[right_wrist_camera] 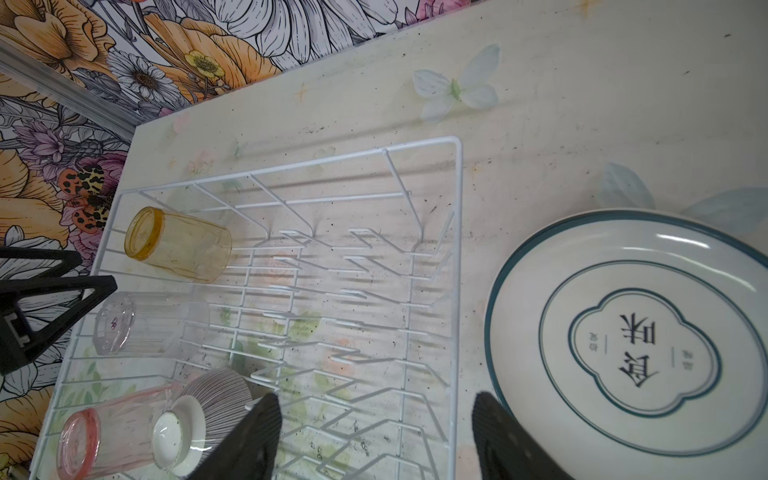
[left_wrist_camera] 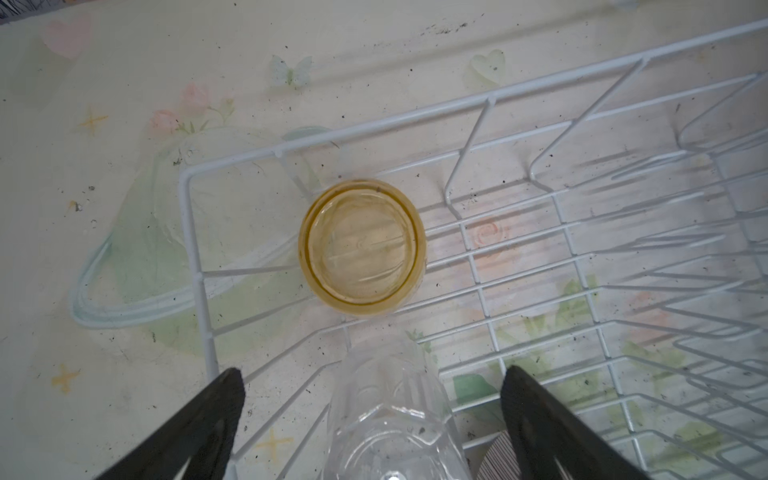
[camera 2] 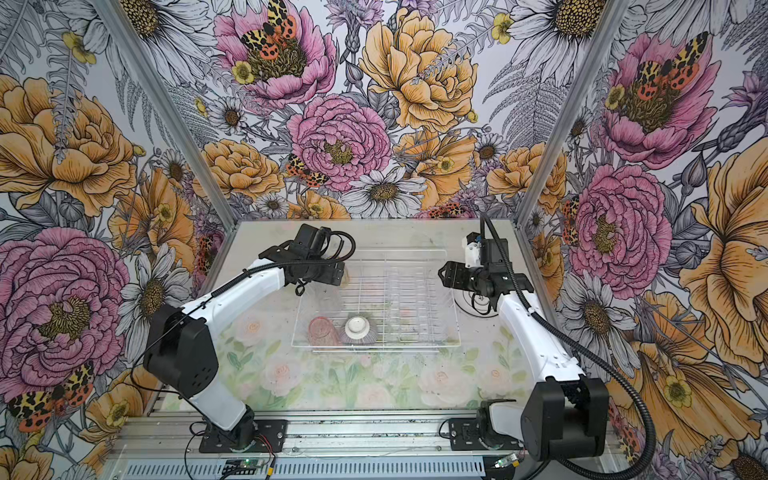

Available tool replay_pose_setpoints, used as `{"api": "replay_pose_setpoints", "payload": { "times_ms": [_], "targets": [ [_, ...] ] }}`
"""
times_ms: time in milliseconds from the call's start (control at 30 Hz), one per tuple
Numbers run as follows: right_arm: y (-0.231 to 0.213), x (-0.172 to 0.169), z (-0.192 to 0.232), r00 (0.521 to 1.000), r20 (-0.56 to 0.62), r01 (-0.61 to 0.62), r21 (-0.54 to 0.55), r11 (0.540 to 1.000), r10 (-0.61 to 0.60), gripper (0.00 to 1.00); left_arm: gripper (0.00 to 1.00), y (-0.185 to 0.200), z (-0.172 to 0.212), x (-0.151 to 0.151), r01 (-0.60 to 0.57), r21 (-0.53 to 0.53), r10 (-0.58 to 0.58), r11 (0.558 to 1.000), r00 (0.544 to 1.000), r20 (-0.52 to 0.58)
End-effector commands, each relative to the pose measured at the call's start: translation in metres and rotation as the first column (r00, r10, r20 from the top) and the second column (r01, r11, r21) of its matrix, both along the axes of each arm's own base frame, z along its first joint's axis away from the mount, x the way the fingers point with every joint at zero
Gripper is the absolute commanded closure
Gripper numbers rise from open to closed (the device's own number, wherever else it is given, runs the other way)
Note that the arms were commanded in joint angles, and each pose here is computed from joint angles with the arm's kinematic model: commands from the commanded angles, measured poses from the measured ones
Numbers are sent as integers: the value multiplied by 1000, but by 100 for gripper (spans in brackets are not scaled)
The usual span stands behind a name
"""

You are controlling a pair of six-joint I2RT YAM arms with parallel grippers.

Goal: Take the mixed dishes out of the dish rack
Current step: 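Lower the left gripper around the yellow ribbed glass in the rack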

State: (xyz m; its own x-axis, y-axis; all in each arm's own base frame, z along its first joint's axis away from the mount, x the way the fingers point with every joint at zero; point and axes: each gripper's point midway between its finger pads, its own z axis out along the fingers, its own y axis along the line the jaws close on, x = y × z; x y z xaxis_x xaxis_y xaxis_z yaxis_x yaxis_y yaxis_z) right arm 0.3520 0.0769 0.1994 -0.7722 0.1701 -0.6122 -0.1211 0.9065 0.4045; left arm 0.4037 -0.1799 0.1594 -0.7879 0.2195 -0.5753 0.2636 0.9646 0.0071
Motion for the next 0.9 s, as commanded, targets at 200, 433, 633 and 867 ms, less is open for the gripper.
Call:
{"api": "replay_pose_setpoints", "payload": {
  "times_ms": [200,433,633,867],
  "targets": [
    [4,4,-9,1000,-2,-9,6,1000,9,25,11,-17,-14,16,74,-17,-75,997,995,-65],
    [2,5,-10,1000,-1,-4,0,1000,4,25,13,-13,-35,27,61,32,-57,998,991,-120],
    [2,6,-16,1000,-12,-4,-6,1000,3,25,14,-12,-42,34,60,60,-52,996,990,-129],
    [2,9,-23,1000,-24,-3,-7,1000,2,25,15,-13,-38,41,51,68,-43,996,993,-110]
  ]
}}
